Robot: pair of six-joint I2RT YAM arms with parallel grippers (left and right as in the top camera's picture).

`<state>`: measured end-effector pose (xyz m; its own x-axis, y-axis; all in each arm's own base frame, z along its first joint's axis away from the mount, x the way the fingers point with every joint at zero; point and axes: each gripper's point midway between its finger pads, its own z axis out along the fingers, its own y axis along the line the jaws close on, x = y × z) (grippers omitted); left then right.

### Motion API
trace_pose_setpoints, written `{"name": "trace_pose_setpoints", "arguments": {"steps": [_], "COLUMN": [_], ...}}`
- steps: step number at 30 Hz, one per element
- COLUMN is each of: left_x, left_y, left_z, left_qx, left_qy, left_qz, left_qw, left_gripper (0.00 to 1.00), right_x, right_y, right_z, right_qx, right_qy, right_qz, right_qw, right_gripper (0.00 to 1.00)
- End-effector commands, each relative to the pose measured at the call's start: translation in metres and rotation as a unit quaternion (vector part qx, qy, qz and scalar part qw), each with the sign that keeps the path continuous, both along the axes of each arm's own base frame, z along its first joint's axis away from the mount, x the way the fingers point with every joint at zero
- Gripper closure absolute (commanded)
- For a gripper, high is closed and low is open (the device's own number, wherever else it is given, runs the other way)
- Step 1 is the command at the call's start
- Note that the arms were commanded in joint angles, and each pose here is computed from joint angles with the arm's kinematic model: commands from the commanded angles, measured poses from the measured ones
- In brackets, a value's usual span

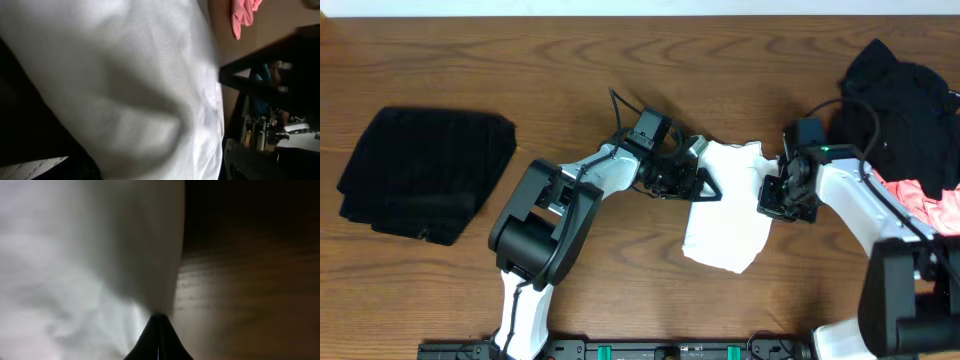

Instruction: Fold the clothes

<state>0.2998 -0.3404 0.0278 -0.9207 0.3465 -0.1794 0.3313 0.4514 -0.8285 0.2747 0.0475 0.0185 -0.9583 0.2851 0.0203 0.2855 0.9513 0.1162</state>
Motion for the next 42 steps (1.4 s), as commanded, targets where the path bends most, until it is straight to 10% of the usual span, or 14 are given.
{"name": "trace_pose_setpoints", "arguments": {"steps": [1, 18, 24, 42], "left_x": [-0.012, -0.039, -0.044, 0.018], "left_y": [0.004, -0.020, -0.024, 0.042], "left_z": [-0.018, -0.030, -0.037, -0.031], "left_qx": [0.016, 0.058, 0.086, 0.108], "left_qy": [0.027, 0.026, 0.021, 0.100], "left_qz": [-0.002, -0.020, -0.013, 0.131], "left_qw": [0.999, 0.998, 0.996, 0.980], "left_gripper": [0.23, 0.25, 0.48, 0.55], "right_x": [0.001, -0.004, -0.004, -0.015], "right_y": [0.000, 0.022, 0.022, 0.011], "right_z": [-0.015, -0.062, -0.062, -0.062], "right_qx": [0.000, -0.002, -0.012, -0.036], "right_qy": [0.010, 0.052, 0.052, 0.074], "right_qz": [-0.015, 0.014, 0.009, 0.007], "right_qw": [1.000, 0.999, 0.999, 0.997], "right_gripper": [0.99, 0.99, 0.99, 0.99]}}
